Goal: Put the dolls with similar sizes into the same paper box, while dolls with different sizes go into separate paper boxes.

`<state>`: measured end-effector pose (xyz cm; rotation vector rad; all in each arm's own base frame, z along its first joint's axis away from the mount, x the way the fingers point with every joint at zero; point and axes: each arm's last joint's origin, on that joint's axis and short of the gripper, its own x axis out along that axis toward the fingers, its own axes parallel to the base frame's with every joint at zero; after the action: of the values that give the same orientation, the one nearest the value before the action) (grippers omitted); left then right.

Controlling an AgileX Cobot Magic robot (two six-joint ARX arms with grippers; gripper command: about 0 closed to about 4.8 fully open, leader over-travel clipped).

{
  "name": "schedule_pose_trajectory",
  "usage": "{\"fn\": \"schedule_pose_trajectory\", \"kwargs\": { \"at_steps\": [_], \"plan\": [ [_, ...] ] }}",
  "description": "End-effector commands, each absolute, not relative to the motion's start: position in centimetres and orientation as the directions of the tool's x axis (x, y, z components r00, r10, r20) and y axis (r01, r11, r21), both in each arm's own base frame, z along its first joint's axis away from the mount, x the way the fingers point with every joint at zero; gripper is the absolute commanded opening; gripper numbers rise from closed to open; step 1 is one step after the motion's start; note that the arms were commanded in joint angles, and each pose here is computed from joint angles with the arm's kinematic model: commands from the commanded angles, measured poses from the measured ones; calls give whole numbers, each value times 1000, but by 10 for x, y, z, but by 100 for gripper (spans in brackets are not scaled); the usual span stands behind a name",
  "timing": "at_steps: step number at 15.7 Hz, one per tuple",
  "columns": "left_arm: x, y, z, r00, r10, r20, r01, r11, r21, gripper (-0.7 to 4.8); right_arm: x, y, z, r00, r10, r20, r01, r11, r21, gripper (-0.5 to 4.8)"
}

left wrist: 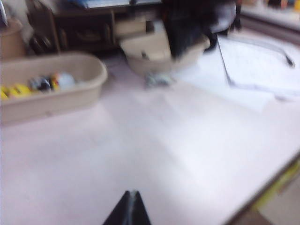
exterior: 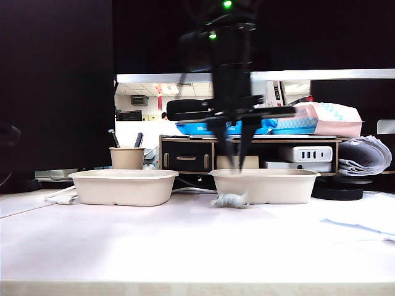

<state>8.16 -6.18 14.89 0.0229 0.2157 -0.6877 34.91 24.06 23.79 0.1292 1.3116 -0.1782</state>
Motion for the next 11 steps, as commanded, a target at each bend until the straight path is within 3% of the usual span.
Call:
{"fn": "schedule_pose_trajectory", "kwargs": {
  "at_steps": [1, 5, 11],
  "plan": [
    [82, -63, 145, 740, -627, -242, 636, 770, -49, -5, 349, 228, 259, 292, -44, -955, 182, 983, 10, 35],
    [82, -63, 144, 739, -627, -244, 637, 770, -50, -5, 352, 230, 260, 320, -19, -947, 137, 990, 27, 37],
    [82, -63, 144, 739, -627, -245, 637, 770, -50, -5, 351, 233, 257, 291, 13, -957, 60, 998, 32, 109]
  ]
}}
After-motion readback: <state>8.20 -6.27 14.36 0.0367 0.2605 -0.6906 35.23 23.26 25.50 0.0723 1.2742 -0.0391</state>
